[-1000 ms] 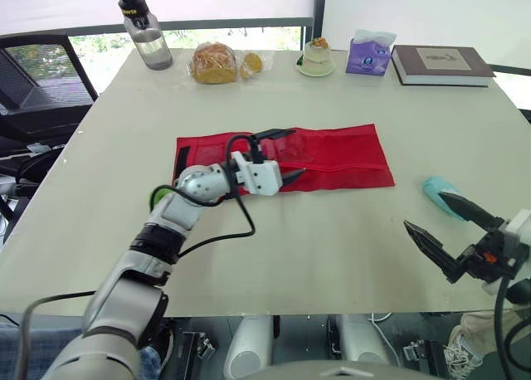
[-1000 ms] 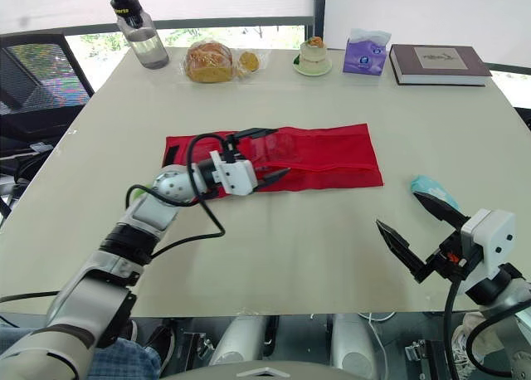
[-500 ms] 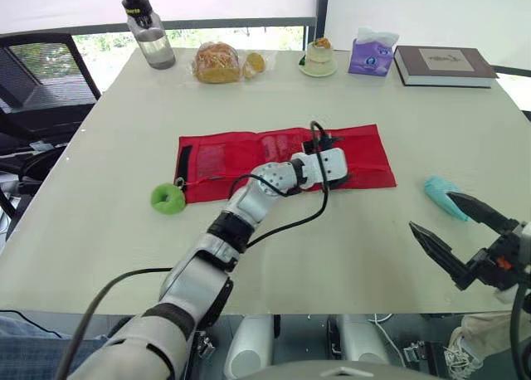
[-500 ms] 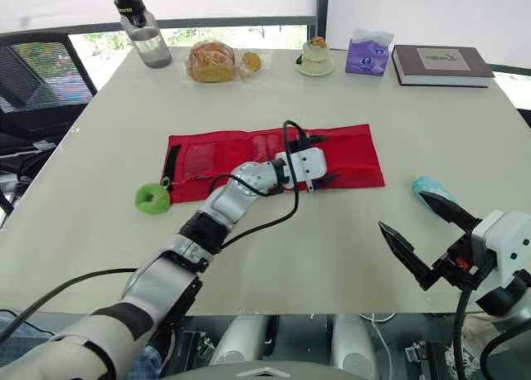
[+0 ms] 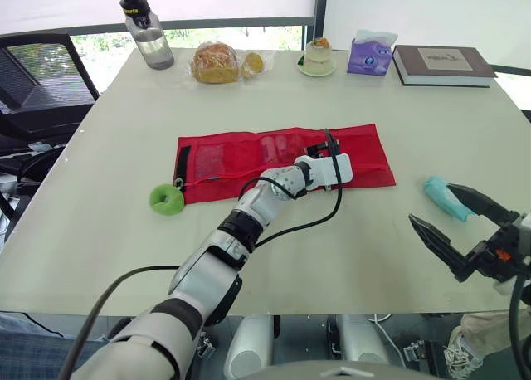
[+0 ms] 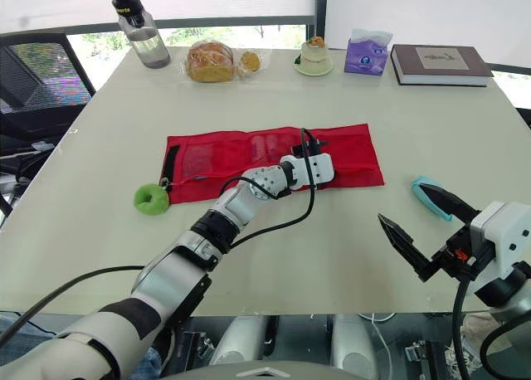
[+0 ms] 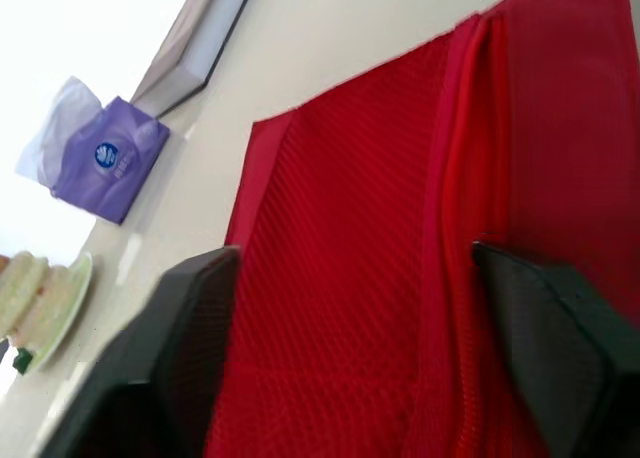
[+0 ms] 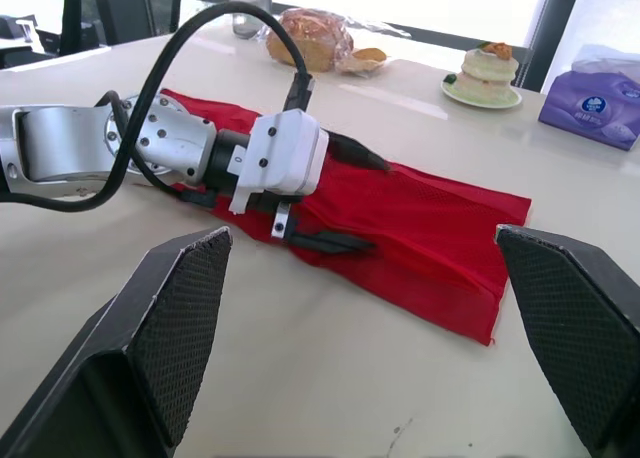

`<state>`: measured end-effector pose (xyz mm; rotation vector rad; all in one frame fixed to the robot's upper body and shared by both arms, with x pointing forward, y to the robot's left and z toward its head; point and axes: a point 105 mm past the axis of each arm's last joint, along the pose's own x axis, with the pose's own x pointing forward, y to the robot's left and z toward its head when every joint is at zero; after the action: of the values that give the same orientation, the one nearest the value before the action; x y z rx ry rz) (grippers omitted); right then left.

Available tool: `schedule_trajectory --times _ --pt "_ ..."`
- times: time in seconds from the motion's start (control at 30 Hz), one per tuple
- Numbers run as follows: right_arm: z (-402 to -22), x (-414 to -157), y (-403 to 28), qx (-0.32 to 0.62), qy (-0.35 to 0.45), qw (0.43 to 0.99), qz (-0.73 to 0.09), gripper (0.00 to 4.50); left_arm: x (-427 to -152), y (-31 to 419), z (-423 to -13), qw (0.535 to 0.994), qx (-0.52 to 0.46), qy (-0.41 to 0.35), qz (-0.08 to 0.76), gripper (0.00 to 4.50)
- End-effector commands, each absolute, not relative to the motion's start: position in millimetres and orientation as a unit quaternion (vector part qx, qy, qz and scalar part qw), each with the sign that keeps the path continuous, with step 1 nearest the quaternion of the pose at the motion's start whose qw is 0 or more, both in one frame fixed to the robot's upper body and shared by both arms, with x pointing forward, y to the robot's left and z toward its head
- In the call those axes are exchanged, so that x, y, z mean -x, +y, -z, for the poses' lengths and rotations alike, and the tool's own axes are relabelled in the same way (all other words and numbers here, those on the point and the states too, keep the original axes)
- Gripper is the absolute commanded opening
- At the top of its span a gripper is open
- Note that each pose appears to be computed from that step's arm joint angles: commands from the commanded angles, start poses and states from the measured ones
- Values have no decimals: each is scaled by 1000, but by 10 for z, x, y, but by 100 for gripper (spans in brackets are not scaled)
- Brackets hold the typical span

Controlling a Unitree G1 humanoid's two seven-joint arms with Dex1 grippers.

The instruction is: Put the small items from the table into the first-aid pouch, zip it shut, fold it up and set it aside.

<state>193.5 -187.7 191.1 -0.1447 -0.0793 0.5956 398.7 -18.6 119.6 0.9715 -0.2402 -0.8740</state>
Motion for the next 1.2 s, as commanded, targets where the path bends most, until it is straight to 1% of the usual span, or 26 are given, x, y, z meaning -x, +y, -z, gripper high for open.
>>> schedule_trajectory --times 0.03,0.07,0.1,0.2,0.23,0.57,0.77,0.87,1.07,1.2 --pt "-1940 -1931 -1968 91 -35 956 -275 450 -4011 -235 -1290 784 -458 -134 397 207" --pt "-1931 -1932 -1999 92 -30 959 -267 450 -4007 -254 -1289 784 -456 -135 399 165" --pt "-1925 -1931 -2017 93 -27 960 -263 450 -4004 -271 -1289 784 -454 -136 400 134" --pt "-1901 -1923 -2045 94 -18 962 -255 450 -3992 -325 -1286 785 -451 -140 402 11" --pt "-1894 -1921 -2050 95 -16 962 -254 450 -3990 -340 -1284 785 -450 -140 402 4" --pt "-1839 -1911 -2057 96 -8 964 -248 450 -4000 -302 -1297 788 -450 -145 395 4" --pt "-1697 -1926 -2161 95 15 973 -209 450 -3958 -187 -1366 786 -450 -154 396 4" --pt "-1609 -1971 -2319 104 28 979 -171 450 -3905 -66 -1386 786 -443 -158 401 4" --pt "-1589 -2063 -2602 92 34 981 -165 450 -3875 130 -1402 795 -436 -150 395 4" --pt "-1543 -2145 -2846 117 59 979 -158 450 -3881 223 -1440 798 -440 -147 385 4"
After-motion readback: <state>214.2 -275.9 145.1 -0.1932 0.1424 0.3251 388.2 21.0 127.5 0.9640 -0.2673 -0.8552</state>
